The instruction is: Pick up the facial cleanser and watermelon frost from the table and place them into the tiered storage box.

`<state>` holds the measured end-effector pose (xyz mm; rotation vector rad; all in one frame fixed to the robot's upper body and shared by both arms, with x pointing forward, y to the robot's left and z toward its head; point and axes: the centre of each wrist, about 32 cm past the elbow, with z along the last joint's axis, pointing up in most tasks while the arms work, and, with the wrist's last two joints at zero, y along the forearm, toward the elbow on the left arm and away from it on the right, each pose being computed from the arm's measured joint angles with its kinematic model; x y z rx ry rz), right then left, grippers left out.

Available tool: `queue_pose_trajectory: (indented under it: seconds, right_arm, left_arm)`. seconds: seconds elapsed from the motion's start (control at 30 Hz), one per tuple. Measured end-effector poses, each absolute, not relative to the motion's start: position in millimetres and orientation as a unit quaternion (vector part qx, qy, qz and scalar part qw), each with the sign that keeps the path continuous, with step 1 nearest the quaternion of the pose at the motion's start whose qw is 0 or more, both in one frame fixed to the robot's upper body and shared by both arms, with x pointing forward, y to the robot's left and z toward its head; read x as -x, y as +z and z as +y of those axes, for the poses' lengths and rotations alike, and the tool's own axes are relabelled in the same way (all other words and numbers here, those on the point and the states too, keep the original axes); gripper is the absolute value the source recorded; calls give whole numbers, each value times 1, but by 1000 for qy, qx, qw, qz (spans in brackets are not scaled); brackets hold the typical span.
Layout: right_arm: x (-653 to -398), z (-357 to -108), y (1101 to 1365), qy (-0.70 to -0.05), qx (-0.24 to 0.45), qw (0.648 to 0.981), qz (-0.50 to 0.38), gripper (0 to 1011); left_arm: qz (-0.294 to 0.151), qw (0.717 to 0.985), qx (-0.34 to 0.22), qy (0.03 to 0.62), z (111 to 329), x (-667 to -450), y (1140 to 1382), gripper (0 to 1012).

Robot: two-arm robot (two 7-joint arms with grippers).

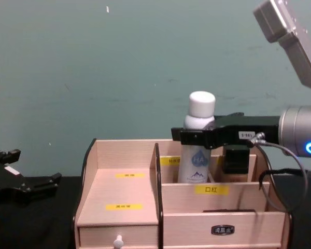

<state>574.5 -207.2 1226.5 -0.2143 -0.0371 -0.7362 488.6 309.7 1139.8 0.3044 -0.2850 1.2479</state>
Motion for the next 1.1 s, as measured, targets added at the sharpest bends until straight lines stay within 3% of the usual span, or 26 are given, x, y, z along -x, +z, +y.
queue_pose_trajectory:
  seconds: [0.87, 1.1]
  right_arm:
    - [-578, -206, 1209, -359, 130, 924, 17, 601]
    - [-579, -204, 1209, -359, 132, 924, 20, 761]
  left_arm:
    - [-132, 791, -142, 580, 310, -489, 1140, 1001]
    - [-132, 791, -141, 580, 310, -489, 1140, 1001]
